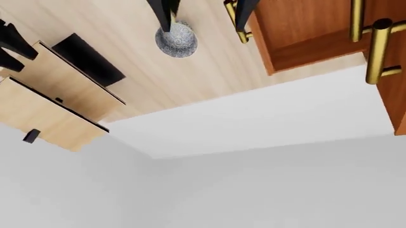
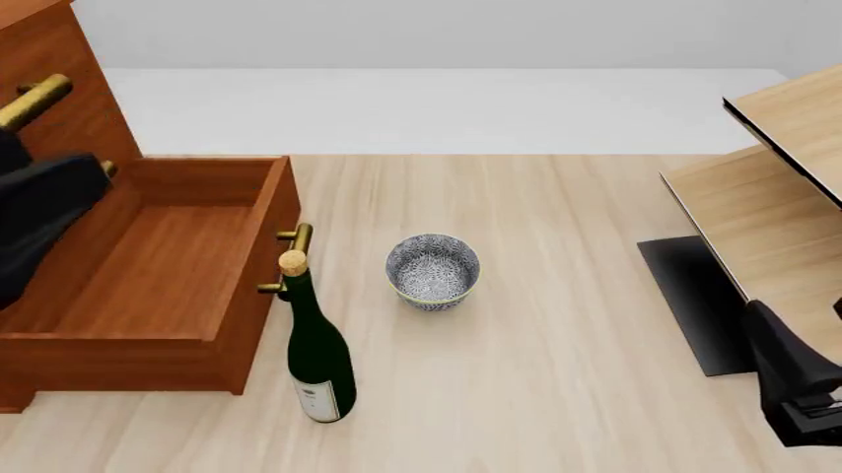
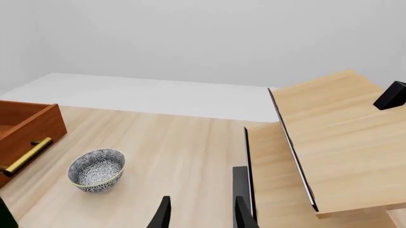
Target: Put the wine bottle in the bottom drawer of the cabinet.
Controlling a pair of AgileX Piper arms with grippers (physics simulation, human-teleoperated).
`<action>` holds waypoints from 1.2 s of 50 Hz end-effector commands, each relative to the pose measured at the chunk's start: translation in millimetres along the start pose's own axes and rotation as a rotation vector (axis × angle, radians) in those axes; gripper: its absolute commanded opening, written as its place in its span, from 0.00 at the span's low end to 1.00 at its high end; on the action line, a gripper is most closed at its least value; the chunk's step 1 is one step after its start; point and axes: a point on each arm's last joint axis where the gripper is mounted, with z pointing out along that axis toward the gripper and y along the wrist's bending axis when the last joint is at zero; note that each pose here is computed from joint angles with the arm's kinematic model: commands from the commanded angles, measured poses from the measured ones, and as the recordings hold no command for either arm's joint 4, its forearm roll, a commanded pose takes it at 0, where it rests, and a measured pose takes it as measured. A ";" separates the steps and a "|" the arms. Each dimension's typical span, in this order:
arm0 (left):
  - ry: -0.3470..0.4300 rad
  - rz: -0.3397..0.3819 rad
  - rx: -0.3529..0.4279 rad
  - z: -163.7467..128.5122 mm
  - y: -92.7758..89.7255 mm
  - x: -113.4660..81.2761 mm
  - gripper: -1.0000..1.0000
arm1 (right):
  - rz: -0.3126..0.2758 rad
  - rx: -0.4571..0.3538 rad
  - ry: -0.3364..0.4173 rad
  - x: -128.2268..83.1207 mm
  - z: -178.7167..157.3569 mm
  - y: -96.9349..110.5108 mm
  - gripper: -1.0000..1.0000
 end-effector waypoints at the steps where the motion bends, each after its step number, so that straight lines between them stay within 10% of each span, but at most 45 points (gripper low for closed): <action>1: 0.028 0.077 0.071 -0.3 -5.4 6.3 1.00 | 0.000 -0.003 0.002 0.5 0.3 0.2 1.00; 60: 0.108 0.154 0.281 20.1 -25.9 43.0 1.00 | -0.003 -0.003 -0.004 -1.6 -1.5 0.1 1.00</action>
